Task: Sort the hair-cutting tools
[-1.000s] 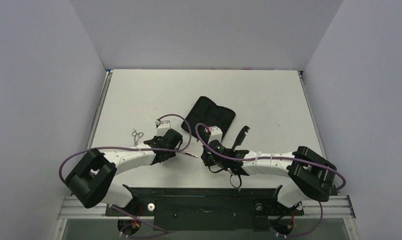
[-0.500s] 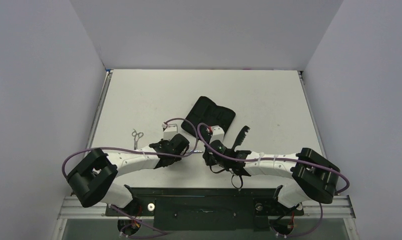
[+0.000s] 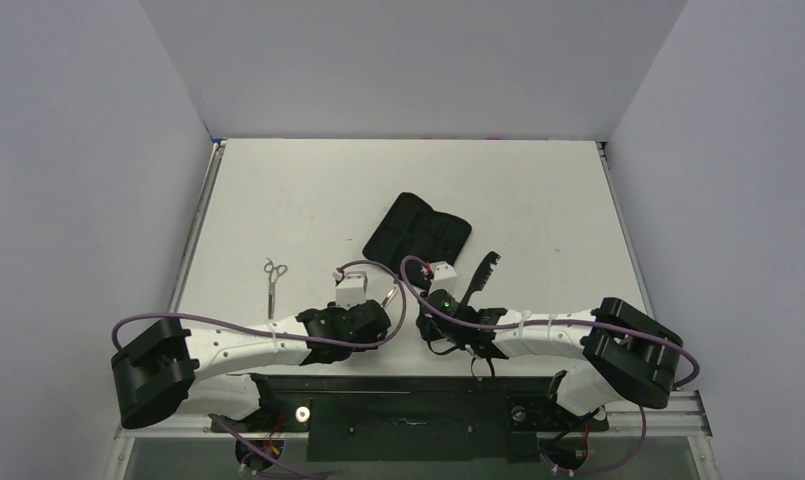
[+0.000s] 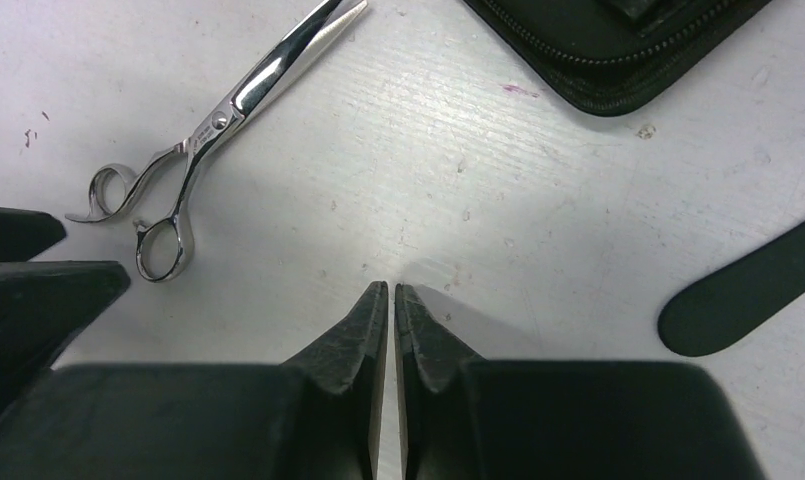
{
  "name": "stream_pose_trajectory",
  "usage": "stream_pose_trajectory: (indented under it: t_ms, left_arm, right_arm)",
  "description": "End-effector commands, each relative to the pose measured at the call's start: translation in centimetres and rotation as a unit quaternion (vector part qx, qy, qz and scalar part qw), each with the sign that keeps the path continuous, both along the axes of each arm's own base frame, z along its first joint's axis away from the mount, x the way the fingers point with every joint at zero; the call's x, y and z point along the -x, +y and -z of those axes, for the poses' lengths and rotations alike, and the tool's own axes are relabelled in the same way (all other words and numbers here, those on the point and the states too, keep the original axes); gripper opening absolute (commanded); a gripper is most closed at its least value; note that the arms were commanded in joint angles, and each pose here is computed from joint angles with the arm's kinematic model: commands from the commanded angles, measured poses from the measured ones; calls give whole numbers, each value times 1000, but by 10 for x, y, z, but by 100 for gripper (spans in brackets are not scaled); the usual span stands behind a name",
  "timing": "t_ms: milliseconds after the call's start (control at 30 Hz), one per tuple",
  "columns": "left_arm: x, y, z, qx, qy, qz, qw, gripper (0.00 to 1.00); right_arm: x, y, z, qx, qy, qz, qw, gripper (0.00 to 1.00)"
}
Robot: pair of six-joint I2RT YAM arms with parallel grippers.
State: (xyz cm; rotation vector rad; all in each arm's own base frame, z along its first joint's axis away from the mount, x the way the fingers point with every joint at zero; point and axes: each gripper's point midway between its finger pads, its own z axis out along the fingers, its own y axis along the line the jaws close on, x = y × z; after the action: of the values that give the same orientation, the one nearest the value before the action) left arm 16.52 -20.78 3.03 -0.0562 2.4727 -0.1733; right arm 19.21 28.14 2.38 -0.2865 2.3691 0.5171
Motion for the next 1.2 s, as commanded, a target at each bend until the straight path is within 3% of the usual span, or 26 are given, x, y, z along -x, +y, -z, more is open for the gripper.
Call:
stream_pose_trajectory:
  t_ms: [0,167,600,767,1167]
  left_arm:
    - [-8,2,-37,35,-41,-14,998,47]
    - [-35,-8,-57,57,-75,36,995,52]
    - [-68,-34,-19,-34,1,129,991,49]
    - [-73,-40,-5,-57,22,151,987,57]
    - [-70,-42,23,-59,60,154,985,39]
  right_arm:
    - [-9,8,-26,-49,-32,17,998,5]
    - [-8,6,-30,-53,-35,19,998,6]
    - [-6,-20,-54,-49,-56,27,997,7]
    - [-3,-38,-53,-43,-55,38,997,8]
    - [-4,-61,-59,-51,-62,62,995,8]
